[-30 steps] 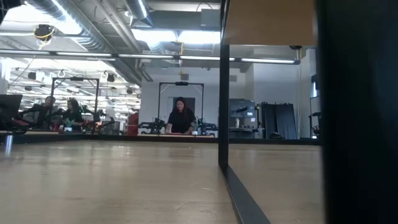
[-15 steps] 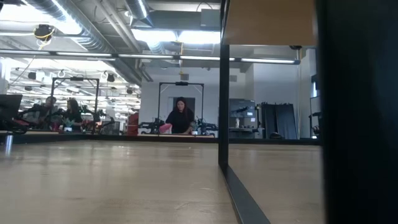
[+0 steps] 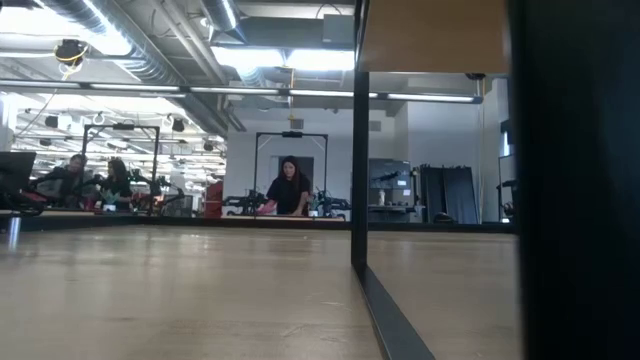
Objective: Pick and place cans onto a shelf
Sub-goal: Put the canned carrots on the shelf
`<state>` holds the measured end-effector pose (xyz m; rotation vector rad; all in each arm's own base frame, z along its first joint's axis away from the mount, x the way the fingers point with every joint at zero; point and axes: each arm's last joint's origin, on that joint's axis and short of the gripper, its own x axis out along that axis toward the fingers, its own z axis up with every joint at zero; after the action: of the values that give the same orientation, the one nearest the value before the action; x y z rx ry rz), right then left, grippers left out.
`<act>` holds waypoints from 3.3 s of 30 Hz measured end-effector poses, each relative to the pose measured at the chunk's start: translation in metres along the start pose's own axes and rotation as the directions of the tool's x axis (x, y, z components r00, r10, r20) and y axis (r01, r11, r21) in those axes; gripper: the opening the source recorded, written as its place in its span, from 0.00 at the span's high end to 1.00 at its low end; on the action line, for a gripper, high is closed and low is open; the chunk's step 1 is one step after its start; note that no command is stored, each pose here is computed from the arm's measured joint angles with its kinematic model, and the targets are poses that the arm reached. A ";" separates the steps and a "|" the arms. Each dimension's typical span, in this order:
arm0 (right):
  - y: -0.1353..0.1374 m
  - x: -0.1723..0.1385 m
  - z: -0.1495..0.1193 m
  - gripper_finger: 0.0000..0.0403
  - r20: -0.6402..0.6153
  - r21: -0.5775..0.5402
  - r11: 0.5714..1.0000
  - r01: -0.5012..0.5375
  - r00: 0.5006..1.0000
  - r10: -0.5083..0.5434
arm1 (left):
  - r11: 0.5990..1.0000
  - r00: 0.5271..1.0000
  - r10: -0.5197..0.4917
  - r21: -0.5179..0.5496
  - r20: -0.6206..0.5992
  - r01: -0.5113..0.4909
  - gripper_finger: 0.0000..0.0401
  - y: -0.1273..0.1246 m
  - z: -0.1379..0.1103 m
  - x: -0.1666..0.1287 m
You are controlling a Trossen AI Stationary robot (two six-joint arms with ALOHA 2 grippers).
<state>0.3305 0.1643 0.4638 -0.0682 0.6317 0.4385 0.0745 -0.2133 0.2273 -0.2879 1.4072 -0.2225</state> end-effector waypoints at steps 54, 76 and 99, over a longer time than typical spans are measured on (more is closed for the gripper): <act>-0.001 -0.006 -0.017 0.83 -0.174 -0.059 0.998 -0.002 0.985 -0.009 | 0.890 0.959 0.233 -0.433 0.161 -0.144 1.00 0.057 0.131 -0.060; -0.001 -0.028 -0.025 0.83 -0.240 -0.142 0.989 -0.036 0.971 0.001 | 0.901 0.975 0.197 -0.412 0.101 -0.139 1.00 0.129 0.216 -0.017; -0.007 -0.027 -0.022 0.83 -0.209 -0.136 0.991 -0.013 0.978 -0.016 | 0.914 0.985 0.132 -0.398 0.114 -0.076 0.91 0.118 0.226 -0.047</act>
<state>0.3015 0.1439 0.4617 -0.2482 0.8086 0.4769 0.2887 -0.0721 0.2643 -0.5474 1.3165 0.1714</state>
